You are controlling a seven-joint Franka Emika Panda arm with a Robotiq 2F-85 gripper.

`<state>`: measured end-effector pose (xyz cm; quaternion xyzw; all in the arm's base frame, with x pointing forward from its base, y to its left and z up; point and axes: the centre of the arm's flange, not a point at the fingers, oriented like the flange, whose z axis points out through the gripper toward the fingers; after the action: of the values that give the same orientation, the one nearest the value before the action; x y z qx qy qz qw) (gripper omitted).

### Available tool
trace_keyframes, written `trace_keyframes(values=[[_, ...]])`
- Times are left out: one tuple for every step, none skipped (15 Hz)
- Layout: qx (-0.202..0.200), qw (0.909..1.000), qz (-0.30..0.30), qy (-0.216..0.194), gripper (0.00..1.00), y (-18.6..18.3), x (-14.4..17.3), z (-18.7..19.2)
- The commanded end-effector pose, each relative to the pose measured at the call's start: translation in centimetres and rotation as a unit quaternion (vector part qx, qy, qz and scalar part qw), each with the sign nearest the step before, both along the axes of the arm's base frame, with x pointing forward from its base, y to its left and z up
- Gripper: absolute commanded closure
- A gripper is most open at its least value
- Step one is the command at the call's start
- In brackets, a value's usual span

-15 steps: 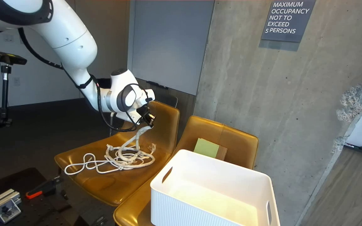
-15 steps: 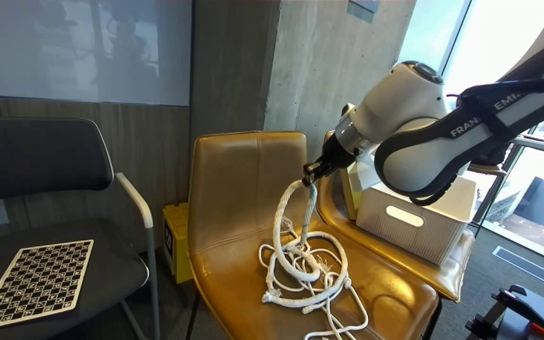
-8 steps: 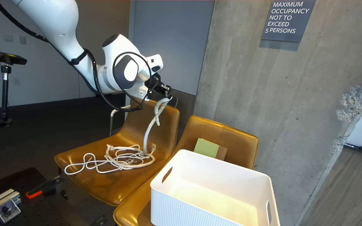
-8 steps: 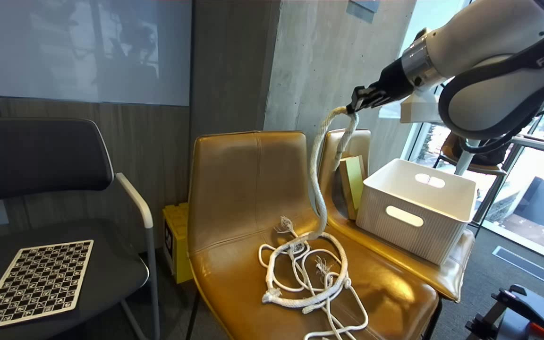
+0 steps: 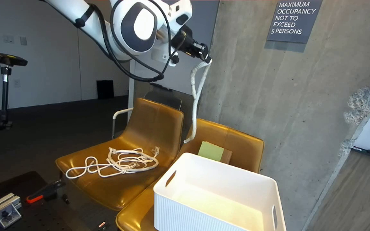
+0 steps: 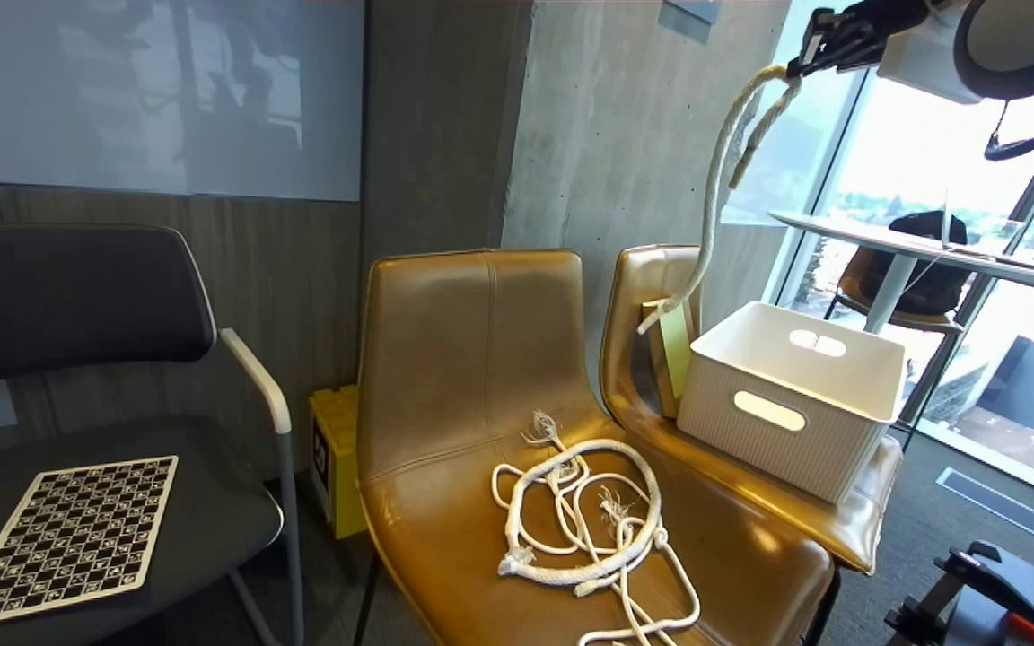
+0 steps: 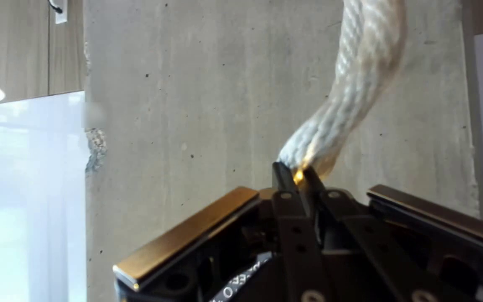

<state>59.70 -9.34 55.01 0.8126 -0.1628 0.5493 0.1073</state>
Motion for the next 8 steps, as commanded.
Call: trace_keyframes(values=[[0.019, 0.9988, -0.045, 0.001, 0.98, -3.0, -5.4, 7.1], [0.014, 0.9971, -0.068, 0.031, 0.98, -4.8, -6.7, 7.8], [0.011, 0.995, -0.087, 0.049, 0.98, -6.1, -7.8, 8.5], [0.009, 0.9924, -0.1, 0.072, 0.98, -7.5, -9.1, 8.7], [0.007, 0.9898, -0.11, 0.09, 0.98, -8.7, -9.6, 8.3], [0.009, 0.9869, -0.117, 0.111, 0.98, -9.8, -9.4, 7.6], [0.014, 0.9841, -0.117, 0.132, 0.98, -11.1, -9.0, 6.6], [0.018, 0.9814, -0.118, 0.15, 0.98, -11.7, -8.8, 5.4]])
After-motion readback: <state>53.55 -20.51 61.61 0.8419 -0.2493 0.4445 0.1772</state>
